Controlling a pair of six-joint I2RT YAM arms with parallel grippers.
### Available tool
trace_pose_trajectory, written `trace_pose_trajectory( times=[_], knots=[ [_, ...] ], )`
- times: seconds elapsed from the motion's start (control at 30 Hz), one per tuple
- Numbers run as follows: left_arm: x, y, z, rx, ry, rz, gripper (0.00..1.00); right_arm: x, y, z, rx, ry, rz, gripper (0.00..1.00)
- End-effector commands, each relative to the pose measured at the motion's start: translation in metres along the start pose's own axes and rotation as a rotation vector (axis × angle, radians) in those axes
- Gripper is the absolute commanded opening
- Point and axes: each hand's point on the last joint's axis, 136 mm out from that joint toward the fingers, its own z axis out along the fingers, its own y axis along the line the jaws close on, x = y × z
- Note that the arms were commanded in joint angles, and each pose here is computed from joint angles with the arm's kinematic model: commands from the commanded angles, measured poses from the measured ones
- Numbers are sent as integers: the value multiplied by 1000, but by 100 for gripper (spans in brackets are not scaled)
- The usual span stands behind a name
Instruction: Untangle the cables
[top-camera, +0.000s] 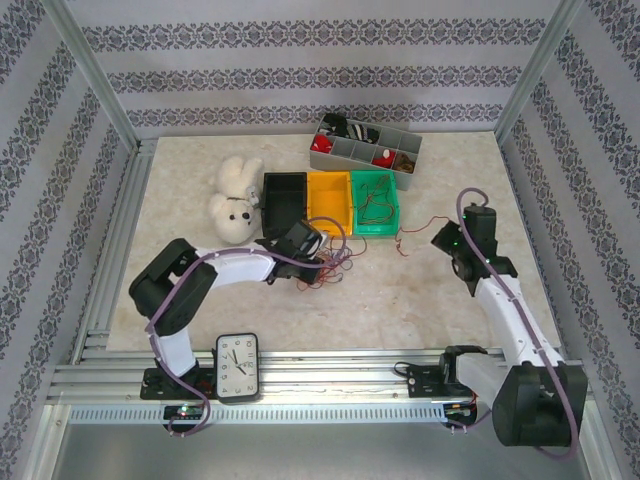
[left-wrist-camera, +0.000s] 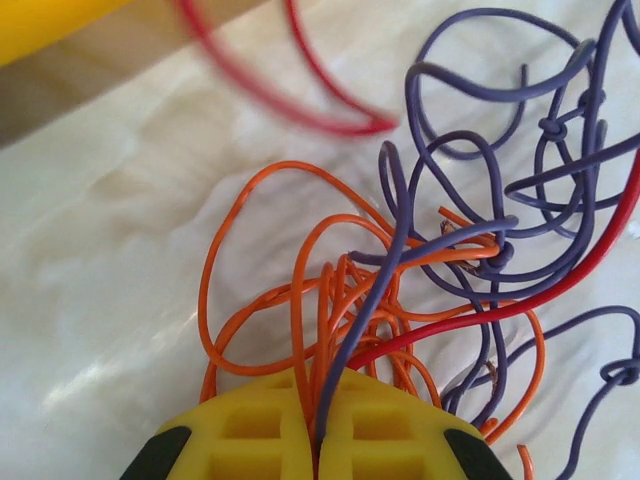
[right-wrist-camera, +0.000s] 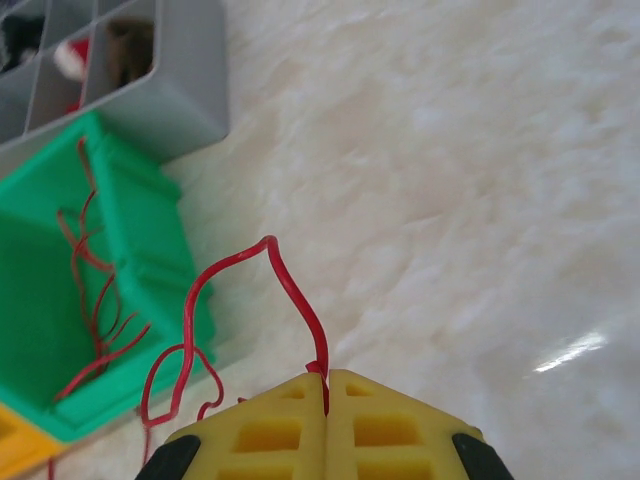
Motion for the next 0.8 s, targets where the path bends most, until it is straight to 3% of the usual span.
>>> trace_pose_trajectory(
  times=[0.0,0.2,0.5,0.77],
  knots=[
    [46,40,-6,-151,97,-75,0,-19,-15,-7,33,-44,79,0],
    [54,32,-12,-87,94,-78,0,-30,17,-8,-105,-30,40,0],
    [33,7,-12,43,28,-46,0,-77,66,-34,-165,-156,-46,0],
    [30,-3,-12,104,12,-50,0,-87,106,9,-134,-123,-150,0]
  ],
)
